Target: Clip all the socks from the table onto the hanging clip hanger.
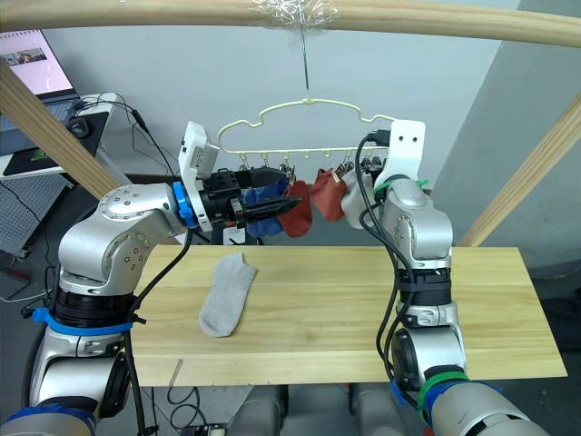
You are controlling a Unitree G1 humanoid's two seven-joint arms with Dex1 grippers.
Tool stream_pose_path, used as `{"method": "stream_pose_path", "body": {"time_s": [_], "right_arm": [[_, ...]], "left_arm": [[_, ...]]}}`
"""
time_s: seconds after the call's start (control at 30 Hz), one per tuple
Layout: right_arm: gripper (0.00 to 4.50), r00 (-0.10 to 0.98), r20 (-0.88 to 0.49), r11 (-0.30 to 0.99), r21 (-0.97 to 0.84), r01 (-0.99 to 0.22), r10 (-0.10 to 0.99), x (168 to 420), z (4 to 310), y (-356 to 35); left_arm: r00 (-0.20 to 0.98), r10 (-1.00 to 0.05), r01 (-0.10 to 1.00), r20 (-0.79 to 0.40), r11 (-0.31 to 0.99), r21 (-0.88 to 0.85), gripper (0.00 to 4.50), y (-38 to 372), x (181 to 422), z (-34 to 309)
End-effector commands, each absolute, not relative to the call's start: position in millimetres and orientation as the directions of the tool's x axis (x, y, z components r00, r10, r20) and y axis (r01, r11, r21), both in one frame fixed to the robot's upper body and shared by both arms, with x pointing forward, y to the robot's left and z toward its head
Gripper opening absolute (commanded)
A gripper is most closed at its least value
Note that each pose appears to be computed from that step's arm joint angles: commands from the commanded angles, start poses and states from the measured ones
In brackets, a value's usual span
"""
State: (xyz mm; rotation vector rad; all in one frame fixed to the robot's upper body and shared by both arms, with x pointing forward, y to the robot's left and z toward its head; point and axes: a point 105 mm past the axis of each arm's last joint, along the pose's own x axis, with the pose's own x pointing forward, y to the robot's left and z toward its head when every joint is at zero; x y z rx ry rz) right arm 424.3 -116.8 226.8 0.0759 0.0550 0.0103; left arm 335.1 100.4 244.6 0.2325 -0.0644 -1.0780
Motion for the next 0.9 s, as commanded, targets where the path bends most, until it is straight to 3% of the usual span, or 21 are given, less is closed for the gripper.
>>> {"method": "stream_pose_path", "body": {"time_s": [0.03, 0.23, 0.47, 0.67, 0.9], "right_arm": [[1.92, 0.999, 0.028, 0.996, 0.084, -0.020, 0.018, 422.1, 250.6, -114.8], [1.92, 0.999, 0.038, 0.997, 0.077, -0.021, 0.018, 422.2, 253.6, -114.9], [0.15, 0.999, 0.041, 0.998, 0.063, -0.007, 0.004, 422.3, 254.5, -117.1], [0.10, 0.999, 0.041, 0.998, 0.064, 0.003, -0.006, 422.5, 254.3, -119.1], [0.10, 0.999, 0.036, 0.998, 0.069, 0.004, -0.006, 422.7, 253.5, -119.2]], "left_arm": [[0.459, -0.887, 0.862, -0.043, 0.433, 0.263, 3.22, 97.2, 330.1, 252.9], [0.461, -0.886, 0.861, -0.045, 0.435, 0.265, 3.22, 97.0, 330.5, 252.4], [0.468, -0.882, 0.858, -0.051, 0.440, 0.263, 3.22, 98.2, 331.0, 249.2], [0.499, -0.859, 0.853, -0.118, 0.462, 0.244, 3.22, 105.4, 334.4, 232.8], [0.606, -0.757, 0.795, -0.244, 0.575, 0.193, 3.22, 138.5, 353.0, 191.5]]}}
